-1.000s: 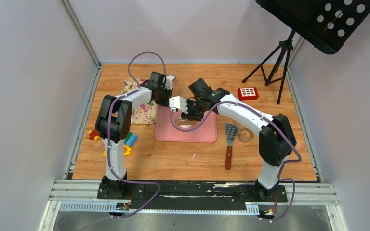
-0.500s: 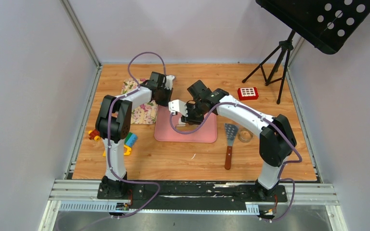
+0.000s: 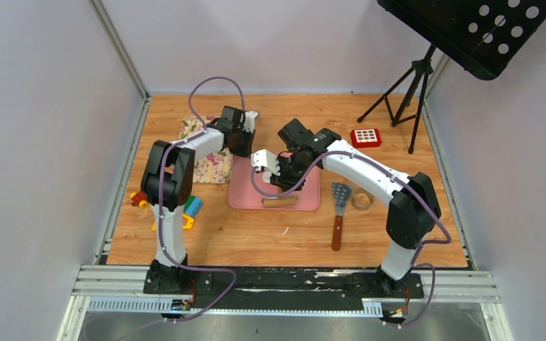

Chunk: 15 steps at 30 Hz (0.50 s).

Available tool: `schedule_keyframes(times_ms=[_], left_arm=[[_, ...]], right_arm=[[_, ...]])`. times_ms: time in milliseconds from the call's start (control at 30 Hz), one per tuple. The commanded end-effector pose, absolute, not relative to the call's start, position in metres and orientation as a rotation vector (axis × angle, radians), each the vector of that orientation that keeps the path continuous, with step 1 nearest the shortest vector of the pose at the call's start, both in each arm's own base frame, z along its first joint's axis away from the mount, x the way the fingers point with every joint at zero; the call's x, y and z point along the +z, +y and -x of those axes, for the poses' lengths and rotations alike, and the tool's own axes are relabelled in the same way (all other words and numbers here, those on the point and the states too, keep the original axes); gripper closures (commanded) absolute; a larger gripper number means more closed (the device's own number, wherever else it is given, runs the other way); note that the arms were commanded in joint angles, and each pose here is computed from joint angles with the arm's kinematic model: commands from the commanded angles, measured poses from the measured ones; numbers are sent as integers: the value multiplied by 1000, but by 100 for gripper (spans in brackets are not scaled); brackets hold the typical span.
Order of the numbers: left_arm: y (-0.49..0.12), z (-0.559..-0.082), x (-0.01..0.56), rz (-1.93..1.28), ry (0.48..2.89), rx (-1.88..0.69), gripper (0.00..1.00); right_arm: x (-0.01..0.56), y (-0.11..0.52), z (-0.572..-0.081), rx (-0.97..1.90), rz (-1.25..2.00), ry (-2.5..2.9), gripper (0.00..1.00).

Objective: Roll out the dumpling wrappers from the dough
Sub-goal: Flatten out the dough on the work surface.

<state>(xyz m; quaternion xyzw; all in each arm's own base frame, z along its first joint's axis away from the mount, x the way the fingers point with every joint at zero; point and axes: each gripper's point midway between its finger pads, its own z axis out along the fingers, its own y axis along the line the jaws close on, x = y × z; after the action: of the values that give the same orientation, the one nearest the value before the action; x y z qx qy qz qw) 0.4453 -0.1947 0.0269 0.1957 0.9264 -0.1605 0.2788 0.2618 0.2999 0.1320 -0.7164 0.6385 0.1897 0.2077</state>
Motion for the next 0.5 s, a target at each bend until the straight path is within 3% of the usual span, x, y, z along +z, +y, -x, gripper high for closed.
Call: schedule_keyframes(times_ms=[0, 267, 467], left_arm=[[-188, -444, 14, -520, 2524, -388, 100], [-189, -444, 13, -520, 2527, -394, 100], [-188, -444, 15, -519, 2523, -394, 100]], right_arm=[[214, 316, -280, 536, 1791, 1650, 100], [210, 327, -336, 337, 1646, 1703, 100], [173, 338, -344, 351, 1669, 1755, 100]])
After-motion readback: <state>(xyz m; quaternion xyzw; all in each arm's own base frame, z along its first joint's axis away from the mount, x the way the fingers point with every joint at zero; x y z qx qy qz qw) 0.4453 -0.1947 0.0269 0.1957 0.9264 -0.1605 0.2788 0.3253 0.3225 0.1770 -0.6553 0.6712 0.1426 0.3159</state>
